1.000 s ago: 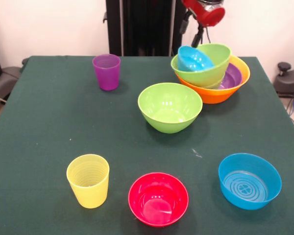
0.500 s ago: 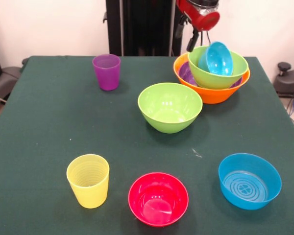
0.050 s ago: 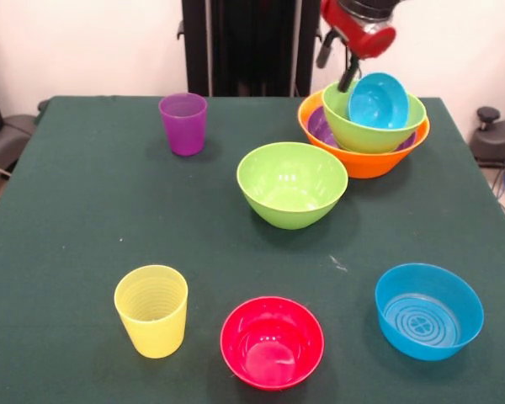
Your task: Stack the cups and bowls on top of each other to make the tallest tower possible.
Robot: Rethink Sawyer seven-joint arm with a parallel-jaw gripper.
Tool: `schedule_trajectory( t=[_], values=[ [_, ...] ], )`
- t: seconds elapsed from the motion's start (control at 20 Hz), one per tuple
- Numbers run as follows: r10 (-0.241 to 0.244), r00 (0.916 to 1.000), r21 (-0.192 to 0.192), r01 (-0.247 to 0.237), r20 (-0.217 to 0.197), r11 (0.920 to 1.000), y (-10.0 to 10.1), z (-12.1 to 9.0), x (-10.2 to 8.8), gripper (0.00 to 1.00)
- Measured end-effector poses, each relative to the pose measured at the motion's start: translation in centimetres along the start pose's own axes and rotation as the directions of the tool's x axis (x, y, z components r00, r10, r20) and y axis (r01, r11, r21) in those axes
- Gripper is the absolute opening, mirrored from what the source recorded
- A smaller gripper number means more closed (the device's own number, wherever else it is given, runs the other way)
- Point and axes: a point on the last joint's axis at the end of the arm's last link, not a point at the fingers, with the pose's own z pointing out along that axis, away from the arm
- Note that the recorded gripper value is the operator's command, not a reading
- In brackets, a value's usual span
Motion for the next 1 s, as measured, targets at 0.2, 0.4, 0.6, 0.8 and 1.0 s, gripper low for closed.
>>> schedule_trajectory(
  t=[0.2,0.4,0.6,0.8,1.0],
  values=[
    [-0.032,0.9995,-0.014,0.032,0.004,0.9994,-0.3,-1.2,2.3,1.0],
    [-0.075,0.9969,-0.042,0.076,0.023,0.9962,-1.8,-3.9,5.4,1.0],
    [-0.102,0.994,-0.068,0.105,0.041,0.9922,-3.2,-5.9,6.8,1.0],
    [-0.094,0.9948,-0.092,0.097,0.038,0.991,-4.5,-7.3,6.6,1.0],
    [-0.076,0.9965,-0.093,0.079,0.035,0.9926,-5.2,-7.4,5.4,1.0]
  ],
)
